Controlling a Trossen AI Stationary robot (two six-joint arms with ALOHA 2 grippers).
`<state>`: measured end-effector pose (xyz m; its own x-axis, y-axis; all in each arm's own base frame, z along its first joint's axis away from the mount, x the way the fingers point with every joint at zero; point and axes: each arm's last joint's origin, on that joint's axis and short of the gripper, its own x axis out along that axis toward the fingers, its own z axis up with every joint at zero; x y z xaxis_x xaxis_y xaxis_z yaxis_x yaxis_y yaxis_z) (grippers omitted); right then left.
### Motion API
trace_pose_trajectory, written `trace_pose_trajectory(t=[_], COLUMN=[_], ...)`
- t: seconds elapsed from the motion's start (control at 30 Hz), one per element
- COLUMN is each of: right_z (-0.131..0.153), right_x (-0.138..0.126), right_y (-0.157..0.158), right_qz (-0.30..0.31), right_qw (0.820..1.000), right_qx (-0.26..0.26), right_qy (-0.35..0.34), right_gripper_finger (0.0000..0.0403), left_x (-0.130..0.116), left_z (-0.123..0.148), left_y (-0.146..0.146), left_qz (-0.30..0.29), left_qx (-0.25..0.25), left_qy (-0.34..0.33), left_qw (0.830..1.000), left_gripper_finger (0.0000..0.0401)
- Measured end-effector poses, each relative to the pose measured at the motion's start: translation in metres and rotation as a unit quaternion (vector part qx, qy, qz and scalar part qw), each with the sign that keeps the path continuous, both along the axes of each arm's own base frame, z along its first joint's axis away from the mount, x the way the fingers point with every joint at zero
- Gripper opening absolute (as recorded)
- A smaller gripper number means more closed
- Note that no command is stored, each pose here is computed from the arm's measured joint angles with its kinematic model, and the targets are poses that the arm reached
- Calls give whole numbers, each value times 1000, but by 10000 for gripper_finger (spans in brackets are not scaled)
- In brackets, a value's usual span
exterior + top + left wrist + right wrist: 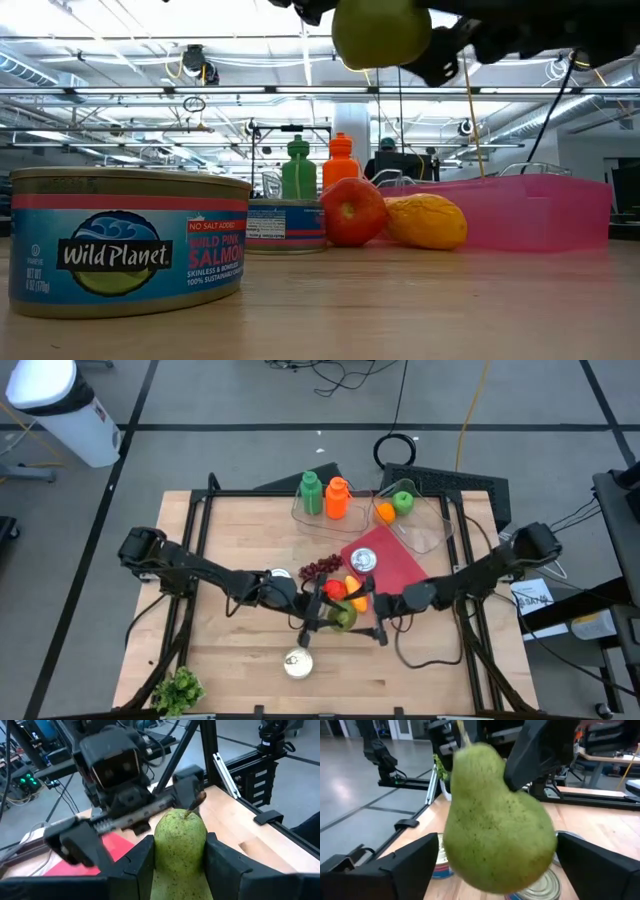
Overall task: Pick & Place Food Item
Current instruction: Put the green pear into the right transparent bin
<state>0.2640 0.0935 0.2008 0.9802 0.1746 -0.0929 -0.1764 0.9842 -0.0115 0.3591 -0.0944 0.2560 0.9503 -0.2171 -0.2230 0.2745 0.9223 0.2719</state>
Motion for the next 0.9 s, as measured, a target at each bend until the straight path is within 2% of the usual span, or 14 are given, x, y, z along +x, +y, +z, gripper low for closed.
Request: trace_pose_trajectory(t=[0.2,0.27,0.37,0.57,0.63,0.77,0.9], right_z=[-2,-3,-3,2,3,0,-4], right_x=[24,27,27,24,22,24,25], right_y=[8,9,9,12,11,6,2], right_qz=[-9,-18,-17,-13,-17,-25,-34], right_qw=[999,998,997,998,998,999,998], right_qx=[-45,-57,-72,-62,-61,-35,-29], right_qy=[-2,-1,-4,-9,-1,24,39], right_gripper_finger=[398,386,348,345,345,345,345], left_x=[0,0,0,0,-2,-13,-25], left_z=[2,2,2,4,5,23,44], left_y=[0,0,-1,-4,-3,-4,-5], left_qz=[-2,-1,0,23,36,72,98], left_qx=[-1,-2,1,-7,-20,-53,-76], left_qy=[-10,-8,-9,-14,-12,-26,-57], left_qw=[1000,1000,1000,1000,999,996,991], left_gripper_finger=[145,145,145,147,190,305,381])
